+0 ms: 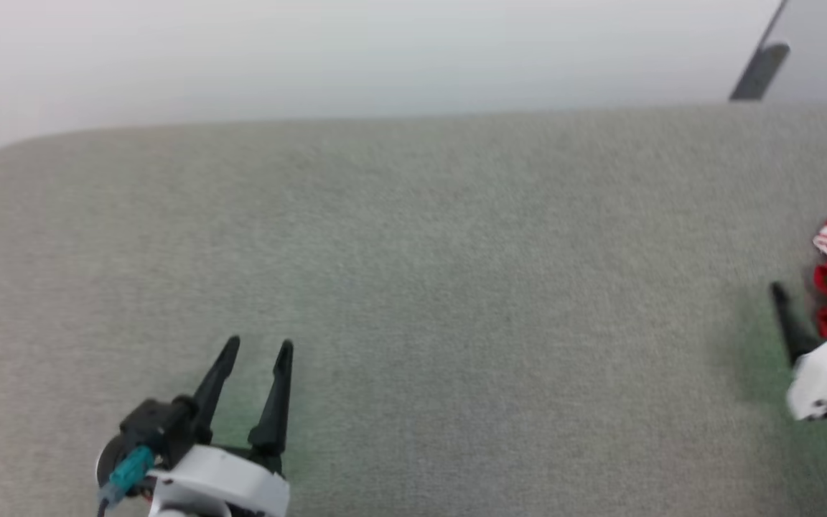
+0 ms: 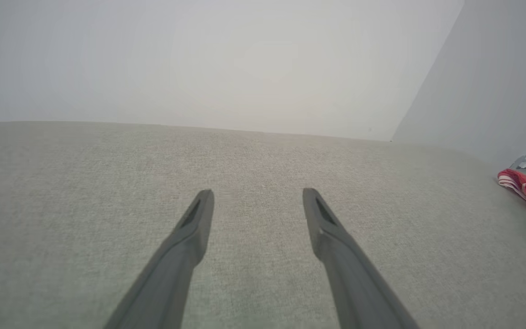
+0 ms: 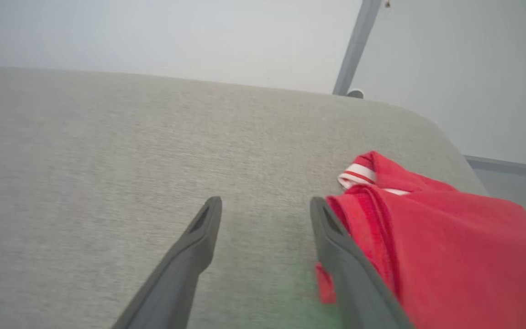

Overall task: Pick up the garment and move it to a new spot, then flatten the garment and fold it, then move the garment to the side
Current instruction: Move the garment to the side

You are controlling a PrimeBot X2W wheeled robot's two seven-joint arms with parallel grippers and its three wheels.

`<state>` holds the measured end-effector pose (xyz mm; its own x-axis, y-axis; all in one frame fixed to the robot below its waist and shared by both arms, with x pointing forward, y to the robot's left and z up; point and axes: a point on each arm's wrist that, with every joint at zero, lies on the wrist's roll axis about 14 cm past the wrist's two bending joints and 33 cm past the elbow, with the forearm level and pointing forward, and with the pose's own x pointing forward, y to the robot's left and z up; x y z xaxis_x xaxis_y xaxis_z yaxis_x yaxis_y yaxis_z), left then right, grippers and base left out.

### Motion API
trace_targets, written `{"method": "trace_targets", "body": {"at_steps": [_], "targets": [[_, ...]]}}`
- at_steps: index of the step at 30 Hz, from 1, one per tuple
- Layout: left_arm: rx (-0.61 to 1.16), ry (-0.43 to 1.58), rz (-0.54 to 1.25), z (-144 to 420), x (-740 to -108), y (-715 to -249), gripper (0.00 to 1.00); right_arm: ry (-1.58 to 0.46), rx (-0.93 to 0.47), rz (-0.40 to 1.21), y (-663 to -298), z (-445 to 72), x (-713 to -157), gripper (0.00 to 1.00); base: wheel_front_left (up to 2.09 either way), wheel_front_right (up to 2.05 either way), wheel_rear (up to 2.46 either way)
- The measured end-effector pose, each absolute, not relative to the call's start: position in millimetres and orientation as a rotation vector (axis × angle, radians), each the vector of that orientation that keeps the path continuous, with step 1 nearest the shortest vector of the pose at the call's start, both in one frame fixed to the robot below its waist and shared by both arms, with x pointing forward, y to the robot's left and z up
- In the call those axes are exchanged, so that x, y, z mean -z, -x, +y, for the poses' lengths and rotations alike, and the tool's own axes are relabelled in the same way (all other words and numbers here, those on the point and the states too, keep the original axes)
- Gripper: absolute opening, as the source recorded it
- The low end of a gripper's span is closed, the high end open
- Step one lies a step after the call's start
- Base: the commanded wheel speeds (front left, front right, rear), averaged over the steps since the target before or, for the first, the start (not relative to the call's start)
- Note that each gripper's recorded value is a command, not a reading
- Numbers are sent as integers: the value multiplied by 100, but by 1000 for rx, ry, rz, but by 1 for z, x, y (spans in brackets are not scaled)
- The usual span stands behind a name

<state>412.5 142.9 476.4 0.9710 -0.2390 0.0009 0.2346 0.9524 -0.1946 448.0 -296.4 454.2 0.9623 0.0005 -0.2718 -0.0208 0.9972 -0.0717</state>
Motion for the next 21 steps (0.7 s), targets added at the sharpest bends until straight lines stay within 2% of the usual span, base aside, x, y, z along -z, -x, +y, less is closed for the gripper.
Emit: {"method": "trace_targets", "body": {"at_steps": [8,12,21], "targets": [[148,190,-18,174,-490,-383,100,-9,-127,152,-447,-232,-480,100,0,0,0],[119,194,-59,183,-503,-374,100,-21,-140,57,-443,-224,-506,100,0,0,0],[82,193,-100,196,-515,-357,100,-62,-112,-30,-412,-226,-517,100,0,0,0]]}}
